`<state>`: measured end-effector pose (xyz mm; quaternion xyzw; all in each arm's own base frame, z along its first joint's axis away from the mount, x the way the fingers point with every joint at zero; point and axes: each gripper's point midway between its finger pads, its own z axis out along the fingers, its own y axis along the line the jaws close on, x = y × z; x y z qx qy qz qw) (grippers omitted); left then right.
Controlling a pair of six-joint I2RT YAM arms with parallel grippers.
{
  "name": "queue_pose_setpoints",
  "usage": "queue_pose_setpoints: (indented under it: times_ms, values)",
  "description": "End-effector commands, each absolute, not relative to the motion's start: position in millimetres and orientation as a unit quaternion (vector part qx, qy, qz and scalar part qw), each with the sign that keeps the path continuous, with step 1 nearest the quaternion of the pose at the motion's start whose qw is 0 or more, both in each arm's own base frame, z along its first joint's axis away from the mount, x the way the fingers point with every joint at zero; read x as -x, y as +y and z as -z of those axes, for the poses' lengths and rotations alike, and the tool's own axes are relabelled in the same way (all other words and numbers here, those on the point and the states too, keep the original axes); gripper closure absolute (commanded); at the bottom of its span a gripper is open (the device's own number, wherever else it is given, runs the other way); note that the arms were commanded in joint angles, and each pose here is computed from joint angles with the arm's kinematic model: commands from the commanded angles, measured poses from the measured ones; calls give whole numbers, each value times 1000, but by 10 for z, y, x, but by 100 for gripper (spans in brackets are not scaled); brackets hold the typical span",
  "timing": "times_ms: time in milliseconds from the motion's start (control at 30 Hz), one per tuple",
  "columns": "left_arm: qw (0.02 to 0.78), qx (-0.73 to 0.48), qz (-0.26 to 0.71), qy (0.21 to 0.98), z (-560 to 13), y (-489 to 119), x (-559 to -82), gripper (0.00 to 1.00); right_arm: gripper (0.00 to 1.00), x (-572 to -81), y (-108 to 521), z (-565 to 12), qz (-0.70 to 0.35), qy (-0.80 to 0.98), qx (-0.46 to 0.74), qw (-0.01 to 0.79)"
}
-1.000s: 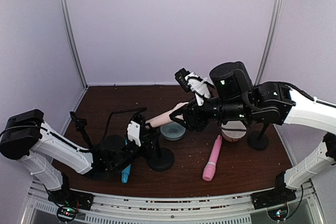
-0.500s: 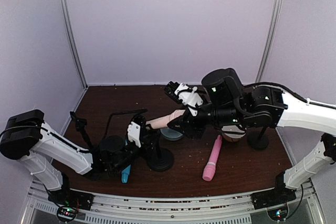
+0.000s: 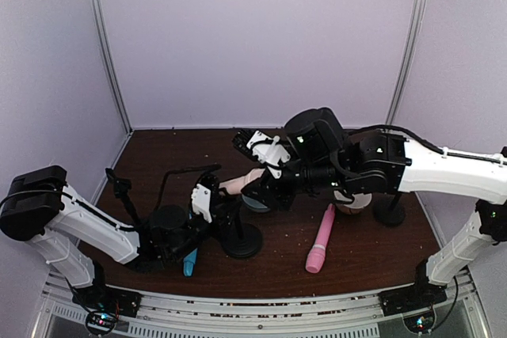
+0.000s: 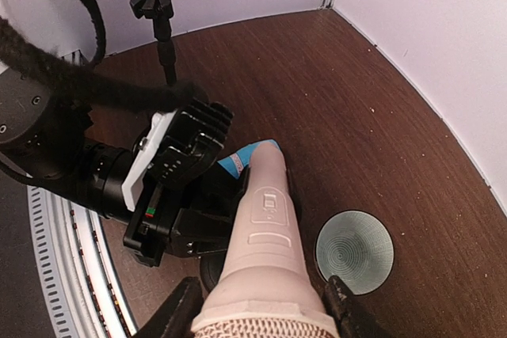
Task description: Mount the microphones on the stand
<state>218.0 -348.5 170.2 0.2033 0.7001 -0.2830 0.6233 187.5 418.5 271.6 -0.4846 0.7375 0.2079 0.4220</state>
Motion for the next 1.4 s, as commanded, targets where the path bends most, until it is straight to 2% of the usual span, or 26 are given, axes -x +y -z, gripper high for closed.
queue_pose_setpoints:
  times_ms: [0,267,500,633,800,900,1033,1367]
  values:
    - [634,-308,349,617,-2055,-3895,-1716,100,100,-1705,4223,-1482,-157,773,546,282]
    - [635,-310,345,618,-2052,-3893,-1720,100,100,-1709,4203,-1277,-150,784,543,261]
    - [643,-284,329,630,-2031,-3793,-1803,100,98,-1721,4155,-1529,-151,784,536,276]
    - [646,-282,322,632,-2028,-3771,-1826,100,67,-1703,4112,-1957,-168,784,517,298]
    - [648,-280,318,633,-2031,-3756,-1862,100,32,-1628,4000,-2759,-229,761,485,365]
    - [651,-282,314,631,-2042,-3745,-1881,100,20,-1600,3845,-3104,-251,750,464,398]
    - [661,-284,304,625,-2102,-3677,-1933,100,18,-1621,3583,-3144,-252,759,434,416]
    - [653,-332,328,597,-2764,-3486,-2259,100,21,-1678,3031,-2287,-242,812,352,398]
